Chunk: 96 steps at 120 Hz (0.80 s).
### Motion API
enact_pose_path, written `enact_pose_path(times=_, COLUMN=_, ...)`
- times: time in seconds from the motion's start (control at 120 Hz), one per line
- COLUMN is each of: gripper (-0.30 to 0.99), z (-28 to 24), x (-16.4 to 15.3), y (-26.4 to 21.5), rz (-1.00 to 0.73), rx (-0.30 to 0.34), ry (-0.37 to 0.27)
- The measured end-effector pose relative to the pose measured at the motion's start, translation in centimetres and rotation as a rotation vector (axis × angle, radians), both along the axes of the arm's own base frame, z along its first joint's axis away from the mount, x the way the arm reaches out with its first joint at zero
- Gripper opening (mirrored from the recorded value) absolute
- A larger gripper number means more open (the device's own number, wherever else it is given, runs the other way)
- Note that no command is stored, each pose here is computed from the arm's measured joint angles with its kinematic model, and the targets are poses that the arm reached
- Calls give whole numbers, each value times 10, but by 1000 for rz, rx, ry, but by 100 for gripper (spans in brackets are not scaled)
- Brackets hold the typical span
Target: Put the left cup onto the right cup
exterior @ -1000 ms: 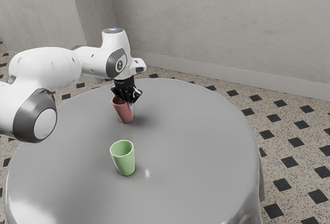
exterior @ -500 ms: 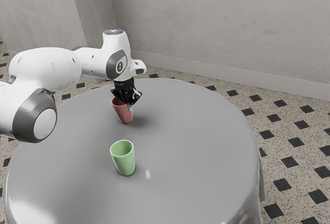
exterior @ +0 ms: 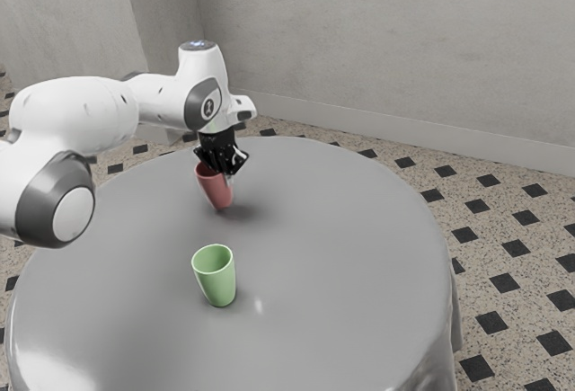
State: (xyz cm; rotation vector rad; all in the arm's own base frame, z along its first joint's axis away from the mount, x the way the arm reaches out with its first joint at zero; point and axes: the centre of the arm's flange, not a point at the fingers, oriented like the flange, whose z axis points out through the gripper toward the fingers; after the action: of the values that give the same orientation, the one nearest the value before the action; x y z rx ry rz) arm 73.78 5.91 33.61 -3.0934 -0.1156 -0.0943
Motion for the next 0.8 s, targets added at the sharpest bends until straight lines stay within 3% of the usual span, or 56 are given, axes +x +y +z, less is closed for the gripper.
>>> enact_pose_path(times=0.217, gripper=-9, z=53, x=-33, y=-18, rz=-11, rx=-32, ry=0)
enact_pose_path(times=0.433, gripper=-9, z=74, x=-65, y=-52, rz=-53, rx=-61, ry=24)
enact_pose_path(times=0.617, gripper=-9, z=79, x=-93, y=-93, rz=-126, rx=-30, ry=58)
enact_pose_path(times=0.8, gripper=-9, z=87, x=-122, y=-103, rz=-147, rx=-8, ry=76)
